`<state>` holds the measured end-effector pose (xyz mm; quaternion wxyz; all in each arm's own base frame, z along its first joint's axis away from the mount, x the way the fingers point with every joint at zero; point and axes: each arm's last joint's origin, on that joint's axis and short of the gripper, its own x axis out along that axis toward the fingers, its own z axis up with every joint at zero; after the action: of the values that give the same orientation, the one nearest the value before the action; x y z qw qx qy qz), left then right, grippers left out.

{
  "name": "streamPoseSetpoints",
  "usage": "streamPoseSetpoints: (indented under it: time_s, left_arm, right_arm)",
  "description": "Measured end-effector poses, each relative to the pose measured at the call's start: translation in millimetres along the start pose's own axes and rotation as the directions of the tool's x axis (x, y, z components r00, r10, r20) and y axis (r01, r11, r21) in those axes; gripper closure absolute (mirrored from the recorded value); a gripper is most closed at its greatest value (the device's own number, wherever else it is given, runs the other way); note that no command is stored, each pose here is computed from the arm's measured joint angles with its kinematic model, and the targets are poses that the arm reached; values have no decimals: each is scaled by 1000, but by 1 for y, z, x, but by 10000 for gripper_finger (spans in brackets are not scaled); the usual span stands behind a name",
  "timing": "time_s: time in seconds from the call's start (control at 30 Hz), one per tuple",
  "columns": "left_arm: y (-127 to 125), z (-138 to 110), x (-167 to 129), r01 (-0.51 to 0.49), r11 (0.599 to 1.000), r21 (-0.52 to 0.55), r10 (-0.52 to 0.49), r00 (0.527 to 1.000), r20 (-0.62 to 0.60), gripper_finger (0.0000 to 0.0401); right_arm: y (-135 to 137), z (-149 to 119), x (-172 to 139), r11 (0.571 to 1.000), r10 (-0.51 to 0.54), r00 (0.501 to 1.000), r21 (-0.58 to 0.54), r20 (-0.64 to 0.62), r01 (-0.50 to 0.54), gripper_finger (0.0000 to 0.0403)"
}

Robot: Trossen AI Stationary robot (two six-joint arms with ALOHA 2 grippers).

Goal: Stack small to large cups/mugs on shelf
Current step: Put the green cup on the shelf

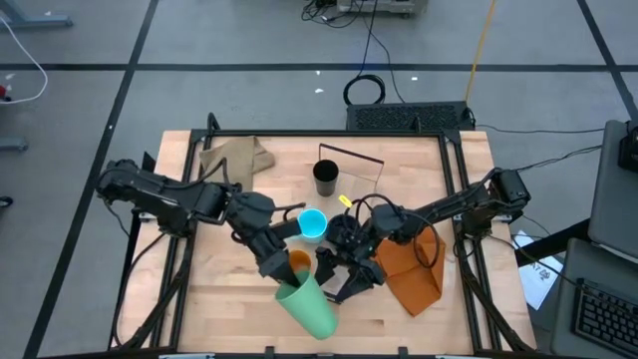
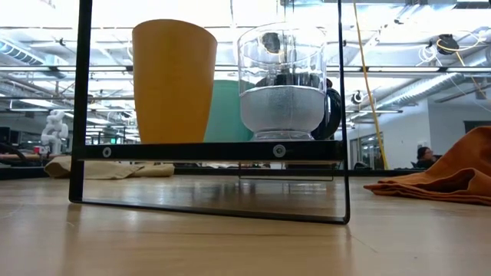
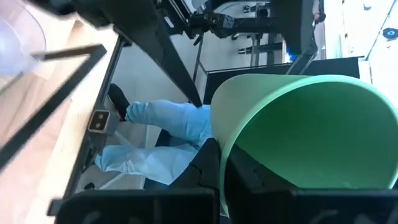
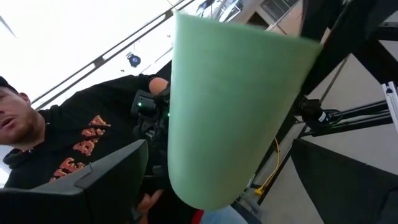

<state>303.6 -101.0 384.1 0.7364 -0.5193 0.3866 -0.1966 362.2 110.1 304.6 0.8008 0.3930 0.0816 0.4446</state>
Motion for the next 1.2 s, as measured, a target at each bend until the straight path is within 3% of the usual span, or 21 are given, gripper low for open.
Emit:
streamPoseSetpoints:
  time_s: [0.23,0.77,1.2]
  left_arm:
    - [5,13,-8,1,1000,2,-1,1000,30,400]
    - [25,28,30,15,1000,-23,-16,998,-58,400]
    - [27,31,28,10,1000,-6,-10,998,-58,400]
  right_arm:
    - [2,-4,3,1000,-6,1000,4,7,6,14]
    - [2,-13,8,999,-35,999,26,-16,36,14]
    - [3,-13,9,998,-45,999,37,5,44,14]
